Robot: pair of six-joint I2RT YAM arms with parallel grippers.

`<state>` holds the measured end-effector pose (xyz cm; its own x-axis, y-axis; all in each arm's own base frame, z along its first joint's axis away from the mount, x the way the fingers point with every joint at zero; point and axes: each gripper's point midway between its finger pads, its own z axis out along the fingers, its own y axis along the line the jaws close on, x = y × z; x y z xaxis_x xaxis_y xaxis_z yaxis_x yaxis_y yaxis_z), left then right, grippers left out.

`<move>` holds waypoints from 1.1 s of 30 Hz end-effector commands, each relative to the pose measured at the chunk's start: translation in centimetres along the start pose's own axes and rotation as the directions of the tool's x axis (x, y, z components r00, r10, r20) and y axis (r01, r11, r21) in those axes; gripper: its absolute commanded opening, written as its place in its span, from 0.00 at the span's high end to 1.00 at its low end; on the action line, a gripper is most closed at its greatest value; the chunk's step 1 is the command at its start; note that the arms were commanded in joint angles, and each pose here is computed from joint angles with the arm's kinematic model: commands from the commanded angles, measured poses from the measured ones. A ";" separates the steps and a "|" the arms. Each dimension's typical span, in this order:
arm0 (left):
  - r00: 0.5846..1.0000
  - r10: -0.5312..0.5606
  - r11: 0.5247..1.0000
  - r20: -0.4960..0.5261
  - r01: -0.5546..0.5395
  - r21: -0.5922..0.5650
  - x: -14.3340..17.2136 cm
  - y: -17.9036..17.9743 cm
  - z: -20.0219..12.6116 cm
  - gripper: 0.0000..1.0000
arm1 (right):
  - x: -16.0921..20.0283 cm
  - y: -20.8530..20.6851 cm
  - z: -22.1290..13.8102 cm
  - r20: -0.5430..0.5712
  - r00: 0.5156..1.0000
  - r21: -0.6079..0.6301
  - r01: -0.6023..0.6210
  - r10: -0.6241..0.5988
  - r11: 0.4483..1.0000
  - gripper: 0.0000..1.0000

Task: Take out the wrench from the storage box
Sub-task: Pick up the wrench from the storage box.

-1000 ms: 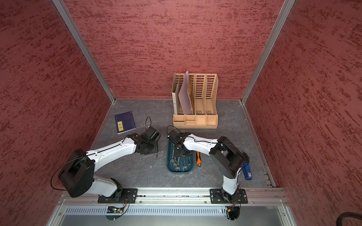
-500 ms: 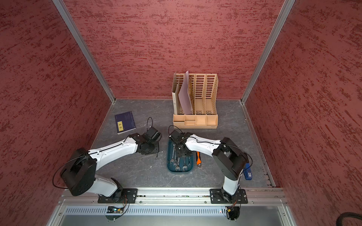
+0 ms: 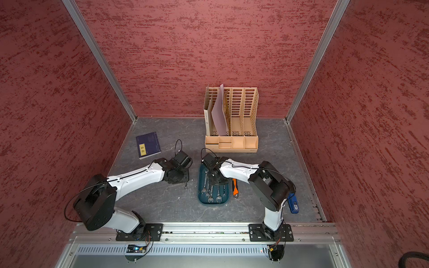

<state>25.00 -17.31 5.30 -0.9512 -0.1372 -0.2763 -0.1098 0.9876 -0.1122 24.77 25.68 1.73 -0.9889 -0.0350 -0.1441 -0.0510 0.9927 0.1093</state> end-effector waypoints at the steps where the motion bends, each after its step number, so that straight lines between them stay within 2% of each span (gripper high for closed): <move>1: 1.000 0.009 1.000 0.016 -0.009 0.008 -0.5 -0.6 -0.1 0.60 | 2.0 -1.3 3.1 -0.099 0.995 0.039 -0.005 0.009 0.999 0.77; 9: 1.000 0.009 1.000 0.017 -0.009 0.007 -0.6 -0.6 -0.1 0.59 | 1.5 -1.1 2.2 -0.078 0.997 0.033 -0.002 0.005 0.999 0.82; 14: 1.000 0.008 1.000 0.017 -0.008 0.004 -0.6 -0.6 -0.1 0.59 | 0.7 -0.7 0.4 -0.045 0.999 0.023 0.012 -0.011 1.000 0.83; 26: 1.000 0.011 1.000 0.017 -0.011 -0.005 -0.5 -0.3 -0.3 0.59 | -2.0 -0.1 -7.7 0.097 0.995 -0.060 0.032 -0.026 0.998 0.84; 33: 1.000 0.012 1.000 0.018 -0.012 -0.006 -0.5 -0.3 -0.4 0.59 | -3.4 -1.7 -12.5 0.189 0.982 -0.085 0.023 -0.006 0.996 0.84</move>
<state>24.90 -17.27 5.11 -0.9531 -0.1342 -0.2712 -0.1094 0.9885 -0.1049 26.04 24.22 12.10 -0.9576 -0.0242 -0.2871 -0.0866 0.9745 0.2068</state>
